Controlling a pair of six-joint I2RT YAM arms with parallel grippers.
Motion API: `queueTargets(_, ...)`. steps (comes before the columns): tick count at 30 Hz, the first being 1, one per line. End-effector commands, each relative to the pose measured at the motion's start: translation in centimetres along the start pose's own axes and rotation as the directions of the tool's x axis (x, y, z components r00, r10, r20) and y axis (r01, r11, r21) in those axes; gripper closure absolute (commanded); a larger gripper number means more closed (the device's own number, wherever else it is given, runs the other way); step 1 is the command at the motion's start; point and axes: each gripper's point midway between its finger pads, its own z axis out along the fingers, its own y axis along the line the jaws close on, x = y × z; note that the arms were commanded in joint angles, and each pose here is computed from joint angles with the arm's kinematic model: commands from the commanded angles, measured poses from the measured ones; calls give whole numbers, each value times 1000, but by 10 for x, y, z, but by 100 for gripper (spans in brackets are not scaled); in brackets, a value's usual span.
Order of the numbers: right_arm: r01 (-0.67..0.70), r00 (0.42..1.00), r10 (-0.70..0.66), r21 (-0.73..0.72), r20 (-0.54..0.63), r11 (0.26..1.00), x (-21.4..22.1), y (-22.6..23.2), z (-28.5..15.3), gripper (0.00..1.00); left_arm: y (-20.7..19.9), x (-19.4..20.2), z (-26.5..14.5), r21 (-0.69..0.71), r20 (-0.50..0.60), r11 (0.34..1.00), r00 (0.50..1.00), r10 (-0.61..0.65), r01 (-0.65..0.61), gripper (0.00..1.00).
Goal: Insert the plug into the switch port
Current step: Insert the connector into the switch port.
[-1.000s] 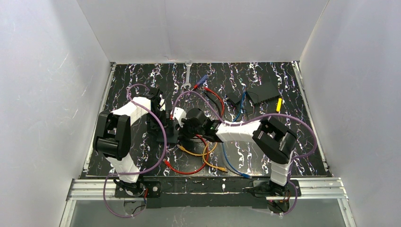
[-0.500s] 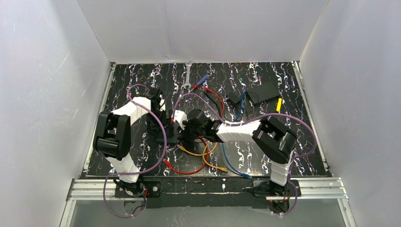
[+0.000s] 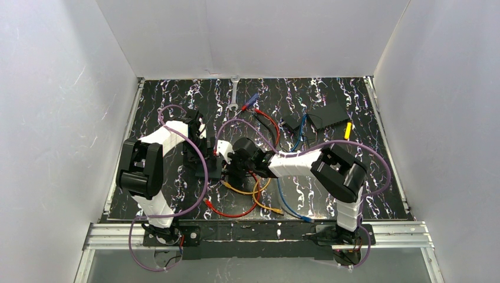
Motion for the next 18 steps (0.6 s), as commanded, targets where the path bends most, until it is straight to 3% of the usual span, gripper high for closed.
queueTargets(1,12,1000,-12,-19,-15,1000,4,3,3,70,3,17,4,-14,-76,1000,997,-9,8,20)
queueTargets(9,13,999,-13,-5,49,1000,-16,2,-16,65,4,17,4,-15,-79,1000,997,-10,9,20)
queueTargets(18,23,1000,-22,26,-8,999,8,-2,-10,65,3,17,5,-14,-81,1000,997,-11,10,20)
